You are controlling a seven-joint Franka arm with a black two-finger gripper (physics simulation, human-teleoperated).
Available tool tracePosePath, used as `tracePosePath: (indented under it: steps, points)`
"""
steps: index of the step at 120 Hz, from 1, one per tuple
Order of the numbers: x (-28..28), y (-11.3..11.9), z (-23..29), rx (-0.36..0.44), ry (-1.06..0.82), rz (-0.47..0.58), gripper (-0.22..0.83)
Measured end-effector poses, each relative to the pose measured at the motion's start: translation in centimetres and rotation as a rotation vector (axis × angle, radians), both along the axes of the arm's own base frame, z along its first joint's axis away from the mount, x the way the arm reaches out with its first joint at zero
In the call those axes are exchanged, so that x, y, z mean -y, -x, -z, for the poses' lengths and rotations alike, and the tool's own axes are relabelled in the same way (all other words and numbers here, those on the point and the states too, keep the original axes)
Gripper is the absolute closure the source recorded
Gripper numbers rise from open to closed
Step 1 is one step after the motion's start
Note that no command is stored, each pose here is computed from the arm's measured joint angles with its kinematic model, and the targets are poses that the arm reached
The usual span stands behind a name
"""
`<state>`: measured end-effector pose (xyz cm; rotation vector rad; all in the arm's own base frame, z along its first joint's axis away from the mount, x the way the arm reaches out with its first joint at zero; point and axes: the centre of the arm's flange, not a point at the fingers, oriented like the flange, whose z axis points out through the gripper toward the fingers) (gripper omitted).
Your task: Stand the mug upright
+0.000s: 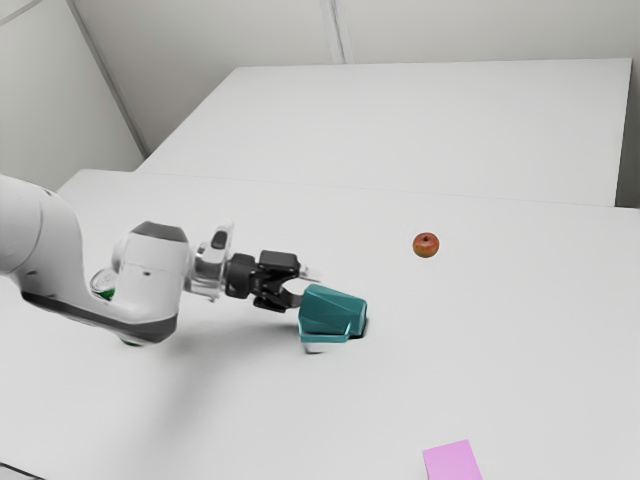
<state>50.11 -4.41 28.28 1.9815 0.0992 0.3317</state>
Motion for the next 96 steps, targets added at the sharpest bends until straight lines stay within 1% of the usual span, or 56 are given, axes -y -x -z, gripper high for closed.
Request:
tracePosePath:
  steps: [20, 24, 28, 38, 43, 51, 59, 76, 96]
  points:
    - [0.5, 0.1, 1.0, -0.004, 0.010, -0.002, 0.00]
    - [0.6, 0.1, 1.1, -0.005, 0.013, -0.005, 0.03]
    - [0.7, 0.1, 1.2, -0.004, 0.015, -0.007, 0.11]
    - [0.7, 0.0, 1.1, -0.003, 0.017, -0.012, 0.35]
    - [0.7, 0.0, 1.1, -0.004, 0.018, -0.014, 0.44]
    - [0.7, 0.0, 1.1, -0.005, 0.019, -0.017, 0.55]
    - [0.7, 0.1, 1.2, -0.009, 0.019, -0.019, 0.63]
    - [0.7, 0.3, 1.4, -0.021, 0.020, -0.022, 0.72]
    - [0.8, 0.4, 1.3, -0.027, 0.019, -0.024, 0.75]
